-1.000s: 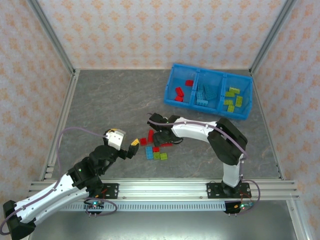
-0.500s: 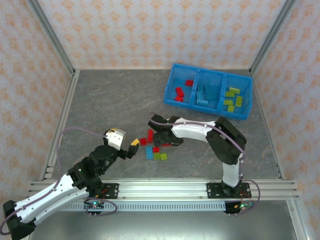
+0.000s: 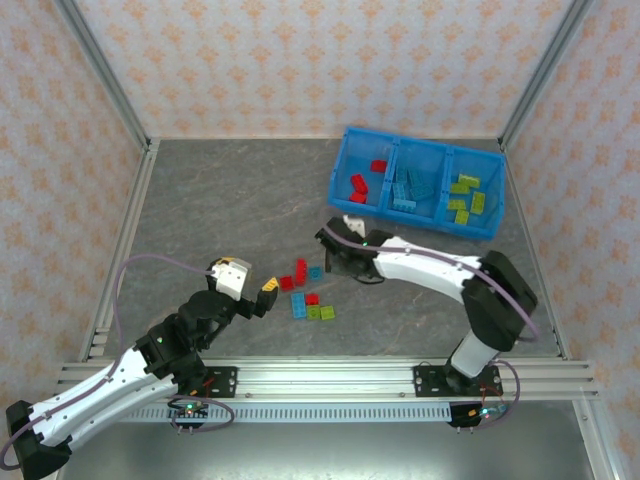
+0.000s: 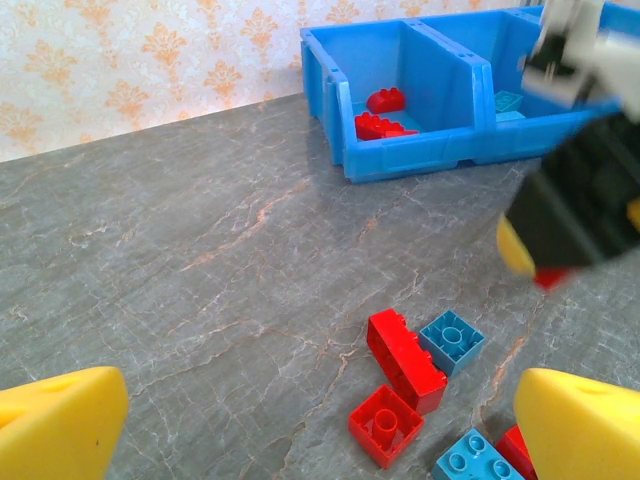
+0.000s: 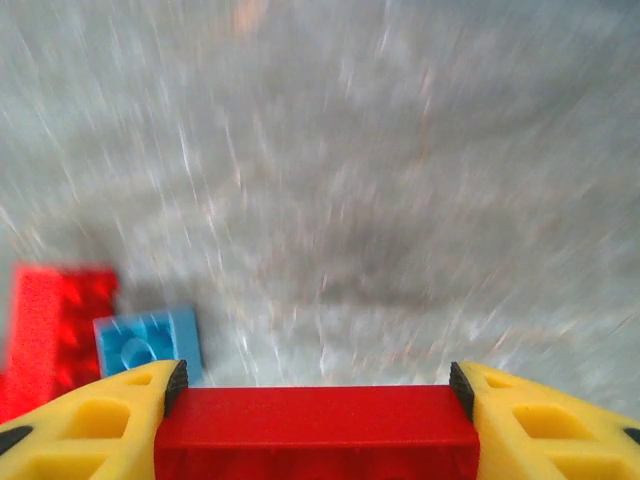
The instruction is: Sort the legos into containers by color
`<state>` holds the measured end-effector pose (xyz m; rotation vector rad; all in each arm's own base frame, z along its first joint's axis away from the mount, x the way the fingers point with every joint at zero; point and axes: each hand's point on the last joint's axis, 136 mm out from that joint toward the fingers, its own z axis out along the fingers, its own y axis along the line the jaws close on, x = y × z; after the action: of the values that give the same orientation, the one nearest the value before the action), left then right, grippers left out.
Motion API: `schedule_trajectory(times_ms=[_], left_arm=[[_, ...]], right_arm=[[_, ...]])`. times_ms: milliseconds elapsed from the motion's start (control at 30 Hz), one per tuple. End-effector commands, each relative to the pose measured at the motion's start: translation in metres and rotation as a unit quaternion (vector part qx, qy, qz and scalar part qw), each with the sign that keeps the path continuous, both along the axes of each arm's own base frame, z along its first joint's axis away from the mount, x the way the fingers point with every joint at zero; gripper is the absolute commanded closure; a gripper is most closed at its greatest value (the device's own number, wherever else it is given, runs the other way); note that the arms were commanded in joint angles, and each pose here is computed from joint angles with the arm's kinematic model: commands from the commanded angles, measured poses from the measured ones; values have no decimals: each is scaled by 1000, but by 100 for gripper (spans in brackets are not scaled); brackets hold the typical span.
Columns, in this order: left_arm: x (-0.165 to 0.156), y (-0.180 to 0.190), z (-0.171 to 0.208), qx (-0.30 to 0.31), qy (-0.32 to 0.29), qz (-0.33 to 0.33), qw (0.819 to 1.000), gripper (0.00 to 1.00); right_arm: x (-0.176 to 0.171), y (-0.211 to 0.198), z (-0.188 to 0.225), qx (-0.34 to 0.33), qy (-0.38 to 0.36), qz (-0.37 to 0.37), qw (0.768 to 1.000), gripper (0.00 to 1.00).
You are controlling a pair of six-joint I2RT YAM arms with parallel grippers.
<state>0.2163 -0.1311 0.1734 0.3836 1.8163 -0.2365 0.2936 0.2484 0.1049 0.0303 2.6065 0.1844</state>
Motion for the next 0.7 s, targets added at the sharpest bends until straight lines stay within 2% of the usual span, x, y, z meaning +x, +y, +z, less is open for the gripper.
schedule_trajectory(times_ms=[0, 167, 367, 433, 500, 600, 667], left_arm=[[1, 3, 3, -6, -1, 6, 1000, 0], [1, 4, 2, -2, 0, 7, 1000, 0], [0, 6, 2, 1, 0, 10, 1000, 0], [0, 6, 3, 0, -2, 11, 1000, 0], [0, 7, 3, 1, -2, 13, 1000, 0], [0, 8, 4, -1, -3, 14, 1000, 0], [0, 7, 4, -1, -3, 13, 1000, 0]], right_arm=[[65, -19, 66, 16, -119, -49, 992, 46], [150, -38, 95, -7, -157, -81, 984, 47], [242, -53, 87, -57, -166, -95, 980, 44], [259, -58, 86, -65, -160, -101, 980, 38], [269, -59, 89, -57, -155, -102, 981, 27], [265, -54, 105, -42, -159, -96, 982, 17], [254, -53, 114, -28, -165, -92, 982, 14]])
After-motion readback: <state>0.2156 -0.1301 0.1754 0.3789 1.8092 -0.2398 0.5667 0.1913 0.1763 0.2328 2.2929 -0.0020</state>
